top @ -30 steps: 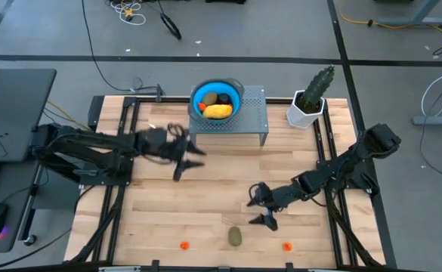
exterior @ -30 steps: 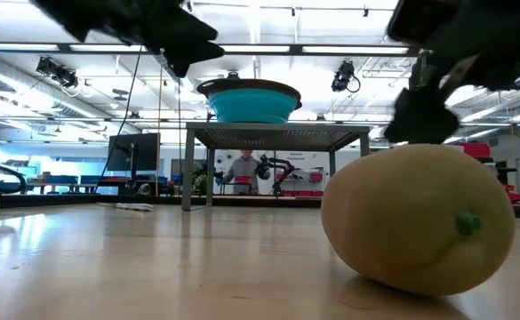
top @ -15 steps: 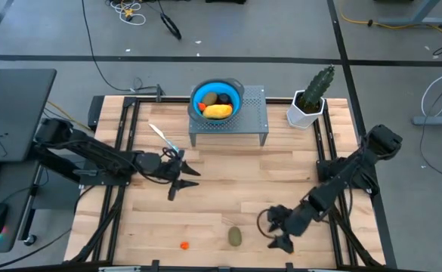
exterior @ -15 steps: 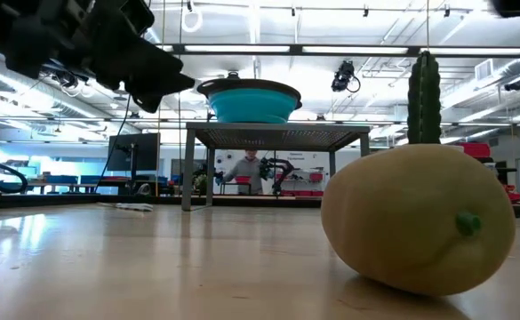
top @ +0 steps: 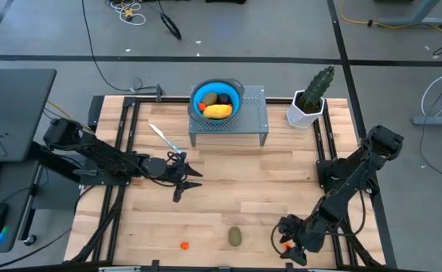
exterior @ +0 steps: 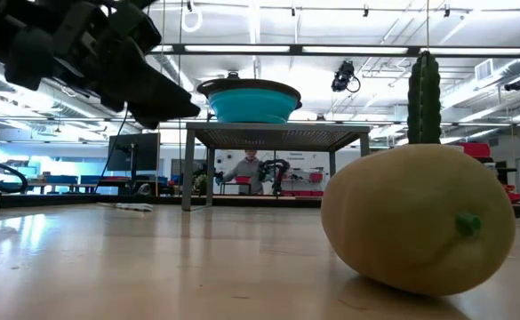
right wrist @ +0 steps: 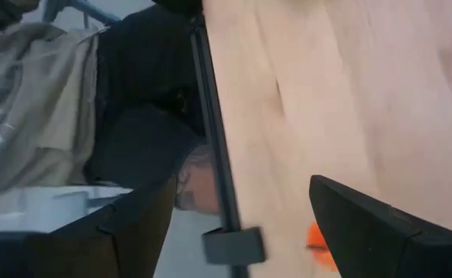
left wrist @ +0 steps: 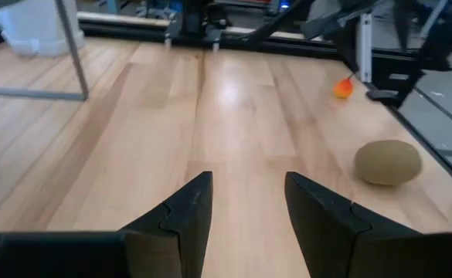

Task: Pick & Place Fruit
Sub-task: Put the orange pear into the blue strainer bowl

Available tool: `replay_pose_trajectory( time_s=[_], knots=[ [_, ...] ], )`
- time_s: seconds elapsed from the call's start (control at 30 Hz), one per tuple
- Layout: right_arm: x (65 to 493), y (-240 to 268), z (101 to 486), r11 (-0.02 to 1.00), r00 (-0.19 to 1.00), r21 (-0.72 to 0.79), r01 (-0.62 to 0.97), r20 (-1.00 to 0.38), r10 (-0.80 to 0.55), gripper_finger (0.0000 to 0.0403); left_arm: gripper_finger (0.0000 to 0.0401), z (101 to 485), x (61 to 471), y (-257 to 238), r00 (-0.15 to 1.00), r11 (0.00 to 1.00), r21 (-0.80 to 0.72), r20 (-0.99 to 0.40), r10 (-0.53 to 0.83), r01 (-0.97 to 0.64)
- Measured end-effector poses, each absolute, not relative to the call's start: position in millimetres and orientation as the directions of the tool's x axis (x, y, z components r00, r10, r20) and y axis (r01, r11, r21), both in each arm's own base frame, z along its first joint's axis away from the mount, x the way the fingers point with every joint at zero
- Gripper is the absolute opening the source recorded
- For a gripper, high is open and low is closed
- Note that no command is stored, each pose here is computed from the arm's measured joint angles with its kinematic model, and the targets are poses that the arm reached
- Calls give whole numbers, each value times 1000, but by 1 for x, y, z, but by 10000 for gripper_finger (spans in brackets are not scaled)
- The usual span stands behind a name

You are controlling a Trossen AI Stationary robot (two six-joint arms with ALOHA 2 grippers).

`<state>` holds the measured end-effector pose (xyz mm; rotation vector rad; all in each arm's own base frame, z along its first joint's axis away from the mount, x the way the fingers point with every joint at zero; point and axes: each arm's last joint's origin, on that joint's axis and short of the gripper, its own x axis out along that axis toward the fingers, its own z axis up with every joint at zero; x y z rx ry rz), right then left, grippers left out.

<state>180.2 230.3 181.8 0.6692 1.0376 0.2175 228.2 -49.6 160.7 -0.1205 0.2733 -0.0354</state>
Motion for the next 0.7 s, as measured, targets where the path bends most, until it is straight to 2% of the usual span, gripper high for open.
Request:
replay_pose_trajectory(
  time_s=[0.1,0.2,0.4,0.7],
  knots=[
    [176,233,181,851,528,525,0,-723,446,306,171,157,230,-49,962,990,-140,-270,-30,-9],
    [172,235,181,877,536,475,-75,-722,437,306,171,156,232,-49,967,986,-163,-254,-15,-28],
    [167,239,176,898,534,430,-91,-740,409,306,171,153,235,-49,968,985,-164,-250,7,-49],
    [161,249,149,927,472,353,-127,-800,369,306,171,154,235,-48,971,984,-156,-233,52,-90]
  ],
)
